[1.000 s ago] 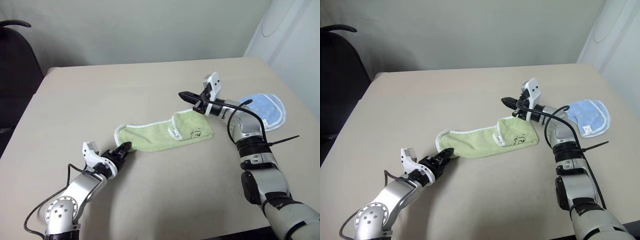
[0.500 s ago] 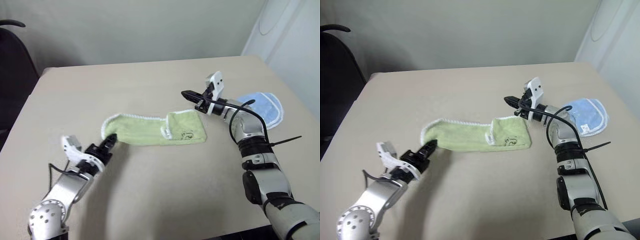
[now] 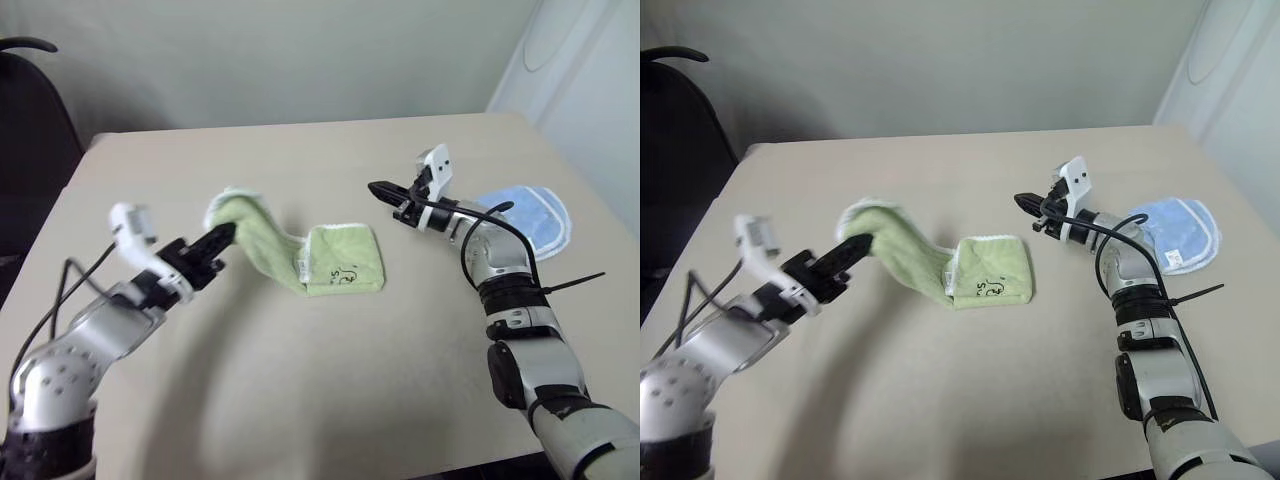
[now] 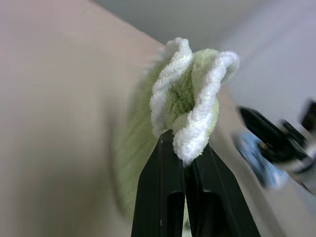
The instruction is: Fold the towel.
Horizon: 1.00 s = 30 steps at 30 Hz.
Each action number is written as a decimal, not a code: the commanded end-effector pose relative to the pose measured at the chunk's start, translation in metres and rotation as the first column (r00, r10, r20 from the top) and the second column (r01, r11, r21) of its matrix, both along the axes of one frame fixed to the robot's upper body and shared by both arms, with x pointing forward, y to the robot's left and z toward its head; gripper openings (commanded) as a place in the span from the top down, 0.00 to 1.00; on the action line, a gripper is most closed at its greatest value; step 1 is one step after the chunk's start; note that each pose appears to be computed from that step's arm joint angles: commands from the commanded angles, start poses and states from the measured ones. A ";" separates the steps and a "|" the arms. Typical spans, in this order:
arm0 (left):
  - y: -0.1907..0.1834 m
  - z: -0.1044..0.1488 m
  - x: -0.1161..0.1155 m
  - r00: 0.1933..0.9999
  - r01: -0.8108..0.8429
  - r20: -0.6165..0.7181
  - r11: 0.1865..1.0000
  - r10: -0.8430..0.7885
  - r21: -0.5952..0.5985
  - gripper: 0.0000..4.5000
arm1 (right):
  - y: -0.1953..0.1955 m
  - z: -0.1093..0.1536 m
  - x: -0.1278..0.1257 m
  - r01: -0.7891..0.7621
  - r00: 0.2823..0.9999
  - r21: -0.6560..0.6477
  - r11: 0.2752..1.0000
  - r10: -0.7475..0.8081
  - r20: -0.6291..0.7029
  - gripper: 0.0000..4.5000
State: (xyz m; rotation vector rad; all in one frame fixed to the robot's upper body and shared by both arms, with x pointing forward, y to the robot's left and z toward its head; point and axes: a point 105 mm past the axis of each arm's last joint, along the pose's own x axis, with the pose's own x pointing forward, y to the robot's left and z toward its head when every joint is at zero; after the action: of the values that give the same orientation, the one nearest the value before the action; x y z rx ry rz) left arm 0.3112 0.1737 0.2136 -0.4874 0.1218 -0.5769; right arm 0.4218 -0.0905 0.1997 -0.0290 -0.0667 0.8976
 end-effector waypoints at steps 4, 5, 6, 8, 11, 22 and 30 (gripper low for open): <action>-0.075 -0.006 0.020 0.959 0.281 -0.027 0.933 -0.282 0.226 0.99 | -0.022 0.030 0.017 0.157 0.984 0.083 0.984 -0.163 0.074 1.00; -0.086 -0.010 0.022 0.949 0.313 -0.040 0.913 -0.314 0.263 0.99 | -0.026 0.031 0.019 0.177 0.980 0.094 0.980 -0.184 0.073 1.00; -0.097 -0.015 0.024 0.937 0.346 -0.058 0.891 -0.345 0.295 0.99 | -0.030 0.033 0.020 0.198 0.976 0.106 0.974 -0.206 0.073 1.00; -0.115 -0.025 0.026 0.913 0.401 -0.084 0.847 -0.398 0.349 0.99 | -0.037 0.034 0.021 0.231 0.968 0.126 0.965 -0.241 0.070 1.00; -0.133 -0.043 0.024 0.876 0.473 -0.129 0.778 -0.464 0.413 0.99 | -0.045 0.033 0.019 0.262 0.959 0.134 0.956 -0.274 0.073 1.00; -0.142 -0.039 0.026 0.849 0.526 -0.114 0.806 -0.516 0.273 0.62 | -0.053 0.024 0.012 0.286 0.954 0.117 0.951 -0.295 0.063 1.00; -0.117 0.015 0.024 0.884 0.454 0.081 0.887 -0.461 0.086 0.08 | -0.042 0.023 0.011 0.234 0.968 0.071 0.970 -0.240 0.075 1.00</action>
State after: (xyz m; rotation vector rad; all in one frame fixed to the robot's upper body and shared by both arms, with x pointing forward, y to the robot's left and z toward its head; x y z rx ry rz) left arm 0.3384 0.0475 0.2020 -0.3293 0.2701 -1.0526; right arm 0.4346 -0.1361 0.2052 0.0135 -0.1129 0.6289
